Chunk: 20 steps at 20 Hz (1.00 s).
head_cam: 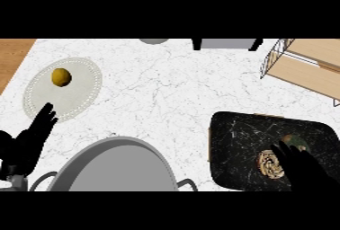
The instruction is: Pick the cupcake from the tray and place it in the tiered shelf
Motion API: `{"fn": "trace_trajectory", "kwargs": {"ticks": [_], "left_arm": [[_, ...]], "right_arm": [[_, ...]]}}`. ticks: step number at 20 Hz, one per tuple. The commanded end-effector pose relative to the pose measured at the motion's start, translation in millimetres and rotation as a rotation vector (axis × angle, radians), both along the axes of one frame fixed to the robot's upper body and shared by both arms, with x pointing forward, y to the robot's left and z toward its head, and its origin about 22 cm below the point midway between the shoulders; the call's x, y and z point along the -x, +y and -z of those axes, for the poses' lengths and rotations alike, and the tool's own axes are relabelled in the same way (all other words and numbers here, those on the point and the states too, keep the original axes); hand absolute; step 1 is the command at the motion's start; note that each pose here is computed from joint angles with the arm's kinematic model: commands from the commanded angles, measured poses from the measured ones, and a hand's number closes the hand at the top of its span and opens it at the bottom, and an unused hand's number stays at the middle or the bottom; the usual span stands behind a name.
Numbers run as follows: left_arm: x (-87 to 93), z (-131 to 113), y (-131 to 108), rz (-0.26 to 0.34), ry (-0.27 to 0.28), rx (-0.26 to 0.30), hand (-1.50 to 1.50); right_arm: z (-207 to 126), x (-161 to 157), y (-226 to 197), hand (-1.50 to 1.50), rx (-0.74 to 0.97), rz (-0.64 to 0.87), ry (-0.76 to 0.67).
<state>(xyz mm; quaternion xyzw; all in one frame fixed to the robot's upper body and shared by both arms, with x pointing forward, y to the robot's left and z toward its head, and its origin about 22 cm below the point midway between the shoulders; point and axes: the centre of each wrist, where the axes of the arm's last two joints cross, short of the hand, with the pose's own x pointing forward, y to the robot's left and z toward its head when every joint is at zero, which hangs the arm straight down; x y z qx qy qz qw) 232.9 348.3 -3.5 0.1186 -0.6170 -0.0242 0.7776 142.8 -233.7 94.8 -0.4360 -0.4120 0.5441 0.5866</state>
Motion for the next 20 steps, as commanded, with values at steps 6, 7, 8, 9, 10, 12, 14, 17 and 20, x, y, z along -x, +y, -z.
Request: {"fn": "trace_trajectory", "kwargs": {"ticks": [6, 7, 8, 9, 10, 12, 14, 17, 20], "left_arm": [[-2.1, -9, -11, -0.008, -0.012, 0.008, 0.00], [-1.9, -6, -3, -0.010, 0.005, -0.008, 0.00], [-9.8, 5, -24, 0.004, 0.005, 0.019, 0.00], [8.0, 6, 19, -0.011, 0.006, 0.003, 0.00], [28.5, 4, 4, 0.011, -0.006, -0.003, 0.00], [-5.3, 3, -18, -0.016, 0.006, 0.008, 0.00], [-3.7, -4, 3, -0.010, 0.007, 0.006, 0.00], [0.5, -18, 6, -0.005, 0.017, 0.012, 0.00], [-11.2, -21, -8, 0.001, 0.009, 0.009, 0.00]], "right_arm": [[12, -26, 6, -1.50, 0.104, 0.001, 0.083], [8, -51, 18, -1.50, 0.088, 0.015, 0.068], [21, -52, 31, -1.50, 0.111, 0.007, 0.088], [25, -48, 6, -1.50, 0.111, 0.017, 0.087], [15, -46, 17, -1.50, 0.110, 0.030, 0.085], [17, -56, -8, -1.50, 0.116, 0.024, 0.094], [34, -55, -4, -1.50, 0.136, 0.030, 0.089], [44, -66, -9, -1.50, 0.124, 0.029, 0.070], [61, -77, 0, -1.50, 0.113, 0.017, 0.082]]}}
